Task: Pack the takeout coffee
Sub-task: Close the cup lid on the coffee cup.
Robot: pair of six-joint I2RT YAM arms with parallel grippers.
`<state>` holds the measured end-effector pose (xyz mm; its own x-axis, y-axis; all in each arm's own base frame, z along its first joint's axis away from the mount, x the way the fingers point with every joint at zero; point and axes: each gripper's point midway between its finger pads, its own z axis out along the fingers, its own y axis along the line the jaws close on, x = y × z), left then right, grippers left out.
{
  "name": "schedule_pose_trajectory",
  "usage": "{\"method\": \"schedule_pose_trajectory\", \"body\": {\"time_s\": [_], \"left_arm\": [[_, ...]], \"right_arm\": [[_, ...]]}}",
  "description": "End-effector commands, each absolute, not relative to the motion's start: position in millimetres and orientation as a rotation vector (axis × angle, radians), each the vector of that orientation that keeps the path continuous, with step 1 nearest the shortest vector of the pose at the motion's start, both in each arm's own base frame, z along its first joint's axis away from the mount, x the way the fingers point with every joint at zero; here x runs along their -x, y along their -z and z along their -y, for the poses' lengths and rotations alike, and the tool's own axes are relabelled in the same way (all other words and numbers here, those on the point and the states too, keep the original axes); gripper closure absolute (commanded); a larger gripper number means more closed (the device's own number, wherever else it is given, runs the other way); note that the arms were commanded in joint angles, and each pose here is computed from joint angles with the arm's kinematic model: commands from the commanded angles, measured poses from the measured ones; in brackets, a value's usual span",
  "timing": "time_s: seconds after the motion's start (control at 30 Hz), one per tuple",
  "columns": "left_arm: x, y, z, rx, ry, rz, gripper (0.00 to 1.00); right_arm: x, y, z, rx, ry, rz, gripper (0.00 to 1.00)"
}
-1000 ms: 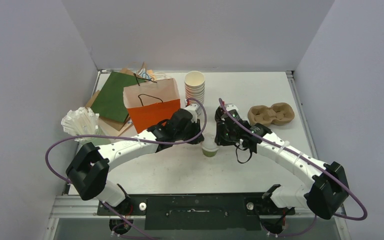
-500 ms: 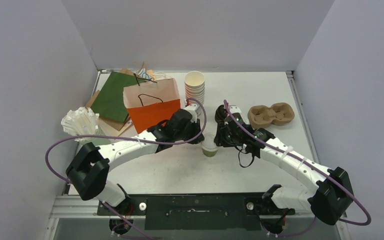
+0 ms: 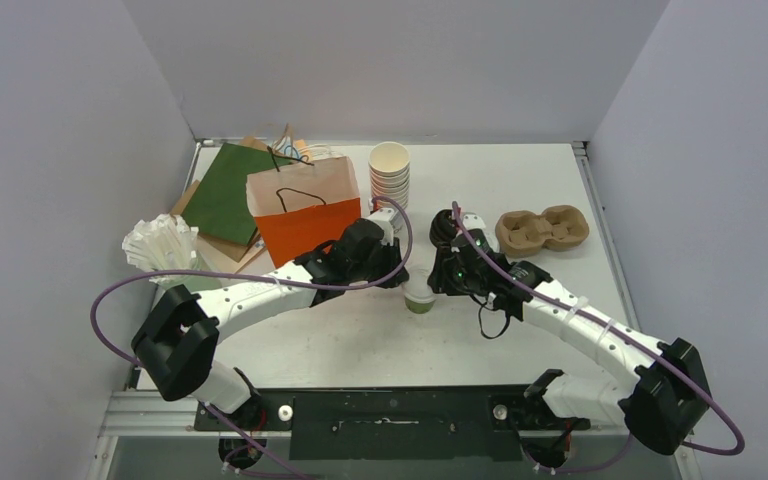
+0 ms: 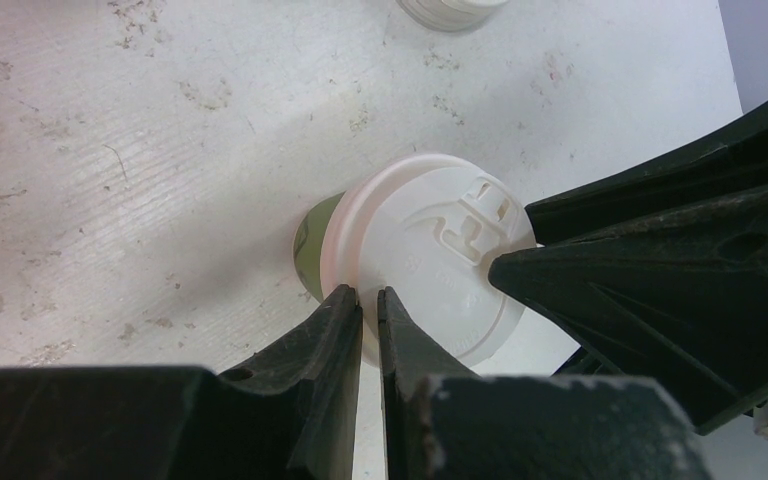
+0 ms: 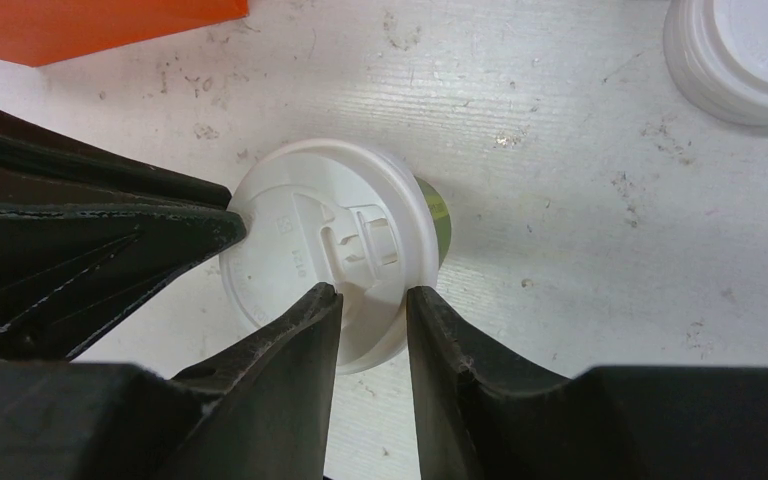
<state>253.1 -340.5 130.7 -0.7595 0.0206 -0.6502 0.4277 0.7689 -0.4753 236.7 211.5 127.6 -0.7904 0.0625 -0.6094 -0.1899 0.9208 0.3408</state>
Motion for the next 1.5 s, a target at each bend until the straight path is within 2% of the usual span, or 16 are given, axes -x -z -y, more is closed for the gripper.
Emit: {"method": "schedule_pose_trajectory", "body": {"time_s": [0.0,1.47], "left_arm": [[-235,-113,345,-0.366,0.857,-2.380,0.90],[-213,-64,330,-0.304,0.884,-2.443,0.88]], "right_arm": [[-206,-87,-203,0.095,-0.485,-2.599,0.68],[-216,-87,-209,0.164,-0.445,-2.613,0.69]]}}
